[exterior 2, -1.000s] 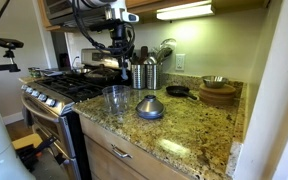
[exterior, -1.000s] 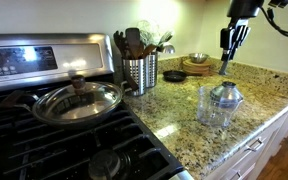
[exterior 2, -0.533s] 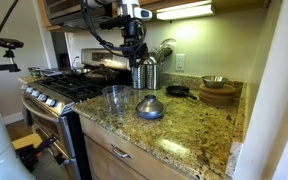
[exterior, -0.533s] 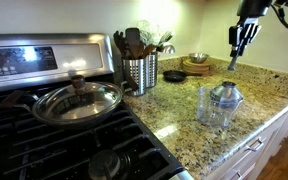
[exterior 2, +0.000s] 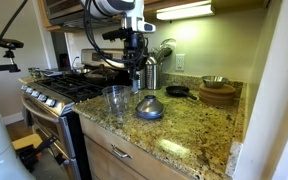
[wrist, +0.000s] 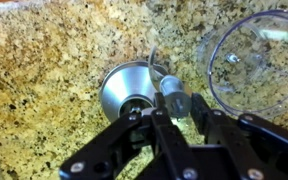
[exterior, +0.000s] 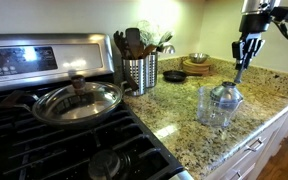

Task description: Take the top off the food cup and pick the blade and put it on the table

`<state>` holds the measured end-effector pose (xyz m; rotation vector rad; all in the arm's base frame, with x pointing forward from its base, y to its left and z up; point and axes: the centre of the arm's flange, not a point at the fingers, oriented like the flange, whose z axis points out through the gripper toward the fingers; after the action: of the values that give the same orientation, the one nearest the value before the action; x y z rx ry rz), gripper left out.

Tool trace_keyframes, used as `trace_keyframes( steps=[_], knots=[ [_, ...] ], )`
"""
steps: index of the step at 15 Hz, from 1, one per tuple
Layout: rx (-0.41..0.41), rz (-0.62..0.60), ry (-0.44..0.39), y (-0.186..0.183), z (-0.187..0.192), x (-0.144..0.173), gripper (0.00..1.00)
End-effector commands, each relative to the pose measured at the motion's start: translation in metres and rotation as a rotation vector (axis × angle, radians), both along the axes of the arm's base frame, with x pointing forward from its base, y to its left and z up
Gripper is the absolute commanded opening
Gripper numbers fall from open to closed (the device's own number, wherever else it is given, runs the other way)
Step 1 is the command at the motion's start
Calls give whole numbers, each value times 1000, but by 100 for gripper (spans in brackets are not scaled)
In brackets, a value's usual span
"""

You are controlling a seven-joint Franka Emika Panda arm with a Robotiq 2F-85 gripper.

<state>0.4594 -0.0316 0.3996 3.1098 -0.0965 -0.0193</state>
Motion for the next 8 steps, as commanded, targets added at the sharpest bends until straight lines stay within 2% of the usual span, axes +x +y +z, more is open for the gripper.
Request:
trace_keyframes(
  steps=[1,8],
  knots=[
    [12,-33,38,0,-25,-13,13],
    [7,-68,62,8,-61,-20,13]
  ],
)
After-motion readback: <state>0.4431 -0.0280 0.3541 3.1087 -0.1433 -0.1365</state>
